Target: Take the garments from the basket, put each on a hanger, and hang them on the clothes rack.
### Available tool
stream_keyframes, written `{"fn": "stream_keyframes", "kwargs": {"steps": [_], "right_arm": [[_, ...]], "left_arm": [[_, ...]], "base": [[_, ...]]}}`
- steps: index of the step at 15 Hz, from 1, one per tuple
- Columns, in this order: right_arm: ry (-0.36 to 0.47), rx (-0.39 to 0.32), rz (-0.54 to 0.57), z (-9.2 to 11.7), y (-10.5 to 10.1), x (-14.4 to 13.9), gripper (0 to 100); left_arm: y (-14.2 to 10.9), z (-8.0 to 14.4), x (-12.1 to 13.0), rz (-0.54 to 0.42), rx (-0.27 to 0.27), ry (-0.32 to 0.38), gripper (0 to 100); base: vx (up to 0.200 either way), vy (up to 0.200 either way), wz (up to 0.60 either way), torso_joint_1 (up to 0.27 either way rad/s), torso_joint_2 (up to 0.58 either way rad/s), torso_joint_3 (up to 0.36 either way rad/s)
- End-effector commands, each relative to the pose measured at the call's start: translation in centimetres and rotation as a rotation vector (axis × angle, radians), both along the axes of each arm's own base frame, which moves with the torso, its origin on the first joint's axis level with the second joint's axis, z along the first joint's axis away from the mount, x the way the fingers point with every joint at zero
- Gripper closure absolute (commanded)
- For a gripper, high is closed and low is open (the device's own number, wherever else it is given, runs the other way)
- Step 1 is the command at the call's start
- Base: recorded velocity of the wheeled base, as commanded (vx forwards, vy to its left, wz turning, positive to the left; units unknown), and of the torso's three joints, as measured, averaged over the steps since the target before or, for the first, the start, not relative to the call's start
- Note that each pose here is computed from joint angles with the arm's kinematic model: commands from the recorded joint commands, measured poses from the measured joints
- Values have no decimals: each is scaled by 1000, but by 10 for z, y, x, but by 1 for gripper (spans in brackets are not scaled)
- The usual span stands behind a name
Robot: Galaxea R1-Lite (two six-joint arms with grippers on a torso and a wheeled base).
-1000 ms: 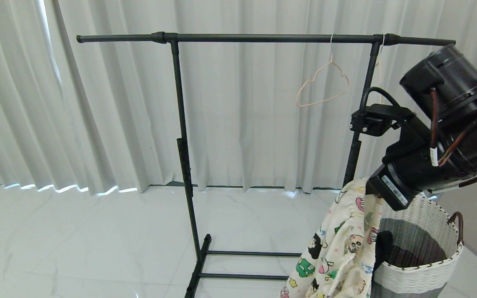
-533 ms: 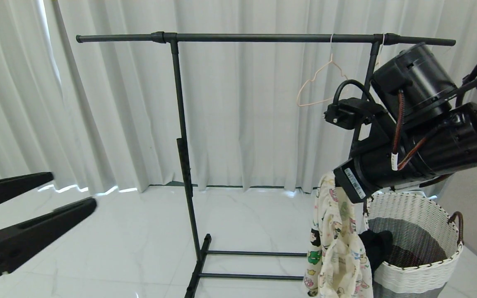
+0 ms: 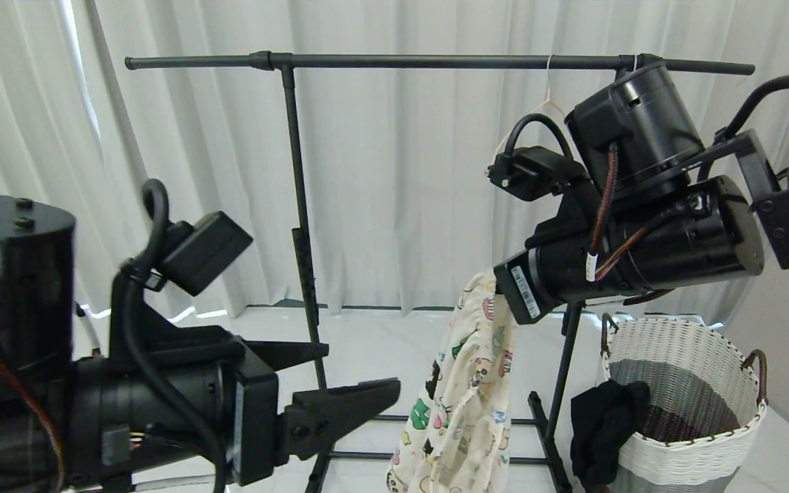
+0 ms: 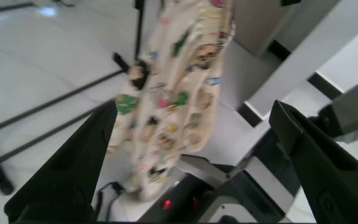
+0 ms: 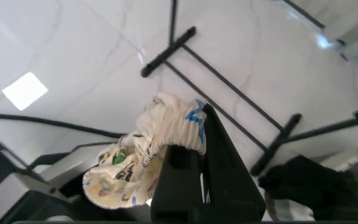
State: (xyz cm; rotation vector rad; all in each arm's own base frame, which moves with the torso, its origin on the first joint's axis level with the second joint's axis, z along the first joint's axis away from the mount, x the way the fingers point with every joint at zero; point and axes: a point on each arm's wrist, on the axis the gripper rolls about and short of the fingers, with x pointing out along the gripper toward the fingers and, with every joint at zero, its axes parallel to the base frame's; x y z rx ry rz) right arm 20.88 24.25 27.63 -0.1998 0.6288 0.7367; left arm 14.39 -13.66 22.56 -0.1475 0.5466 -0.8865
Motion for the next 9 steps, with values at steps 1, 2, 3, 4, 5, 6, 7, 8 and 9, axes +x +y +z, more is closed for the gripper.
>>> {"fn": "stream_keyframes", "kwargs": {"steps": [1,2,3,4,5,6,7,8,9], "right_arm": [[11,16,36,-2,10,-6,100],[8,25,48,-1,12,-9,100],[7,30,57,0,14,-12,100],[4,35,62,2,14,-13,100],[3,39,61,3,13,-14,100],[3,41,60,3,13,-14,100],[5,51,54,6,11,-15,100],[7,55,51,6,10,-16,100],[14,59,45,6,9,-16,100]], "left_arm": [[-26,-20,9,-53,44,64,0],[-34,-29,15,-56,67,79,0],[-43,-38,22,-48,90,89,0],[-51,-49,28,-35,121,104,0],[-56,-60,34,-28,156,114,0],[-60,-65,38,-26,175,116,0],[-69,-79,47,-23,197,120,0],[-75,-89,53,-28,203,114,0],[-83,-101,60,-41,223,94,0]], "base": [[0,0,0,0,0,0],[0,0,0,0,0,0],[0,0,0,0,0,0],[0,0,0,0,0,0],[0,0,0,0,0,0],[0,0,0,0,0,0],[0,0,0,0,0,0],[0,0,0,0,0,0],[0,0,0,0,0,0]]}}
